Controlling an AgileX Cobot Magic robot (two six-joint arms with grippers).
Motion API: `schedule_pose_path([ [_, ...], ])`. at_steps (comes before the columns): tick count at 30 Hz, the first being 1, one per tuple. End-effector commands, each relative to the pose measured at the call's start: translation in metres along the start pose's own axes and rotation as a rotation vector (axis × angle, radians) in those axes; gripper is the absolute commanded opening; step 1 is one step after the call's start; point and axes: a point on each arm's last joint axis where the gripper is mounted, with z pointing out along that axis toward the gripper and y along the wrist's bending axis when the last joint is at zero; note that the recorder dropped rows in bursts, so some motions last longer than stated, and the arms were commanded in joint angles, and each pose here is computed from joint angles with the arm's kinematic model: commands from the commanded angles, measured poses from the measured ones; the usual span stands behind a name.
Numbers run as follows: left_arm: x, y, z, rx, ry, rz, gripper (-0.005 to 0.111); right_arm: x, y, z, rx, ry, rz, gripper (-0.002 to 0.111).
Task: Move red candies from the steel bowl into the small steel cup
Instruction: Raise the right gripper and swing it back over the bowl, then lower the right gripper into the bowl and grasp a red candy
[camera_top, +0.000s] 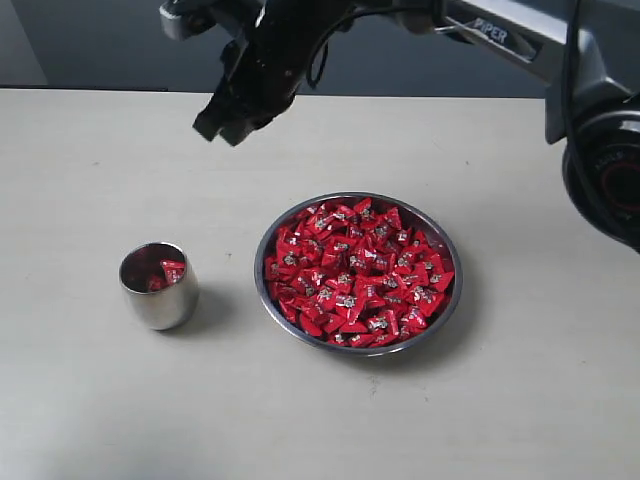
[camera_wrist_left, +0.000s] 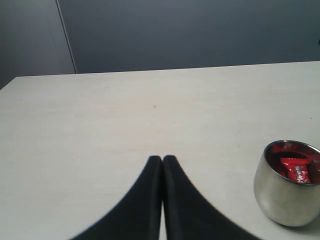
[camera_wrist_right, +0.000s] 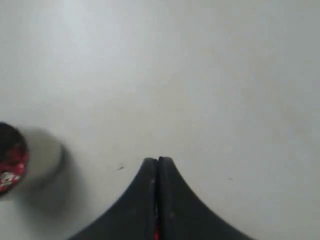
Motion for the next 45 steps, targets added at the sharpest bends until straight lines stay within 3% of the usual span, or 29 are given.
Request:
schedule_pose_path([
  [1, 0.001, 0.0, 0.0, 0.0, -0.003, -0.005, 0.0, -0.003, -0.019, -0.022, 0.159, -0.065, 0.094, -0.001],
  [12, 0.001, 0.0, 0.0, 0.0, -0.003, -0.005, 0.0, 0.028, -0.017, -0.026, 0.307, -0.265, 0.197, -0.001],
  [23, 0.001, 0.0, 0.0, 0.0, -0.003, -0.005, 0.0, 0.132, -0.044, -0.027, 0.371, -0.147, 0.411, -0.001],
  [33, 0.001, 0.0, 0.0, 0.0, -0.003, -0.005, 0.0, 0.168, -0.038, -0.016, 0.302, 0.057, 0.493, -0.001],
  [36, 0.001, 0.0, 0.0, 0.0, -0.003, -0.005, 0.0, 0.169, -0.038, -0.016, 0.308, 0.049, 0.584, -0.001],
  [41, 0.001, 0.0, 0.0, 0.0, -0.003, -0.005, 0.0, 0.169, -0.038, -0.013, 0.305, 0.003, 0.869, -0.001],
  [45, 0.001, 0.0, 0.0, 0.0, -0.003, -0.005, 0.0, 0.175, -0.038, -0.002, 0.291, 0.031, 0.97, -0.001],
])
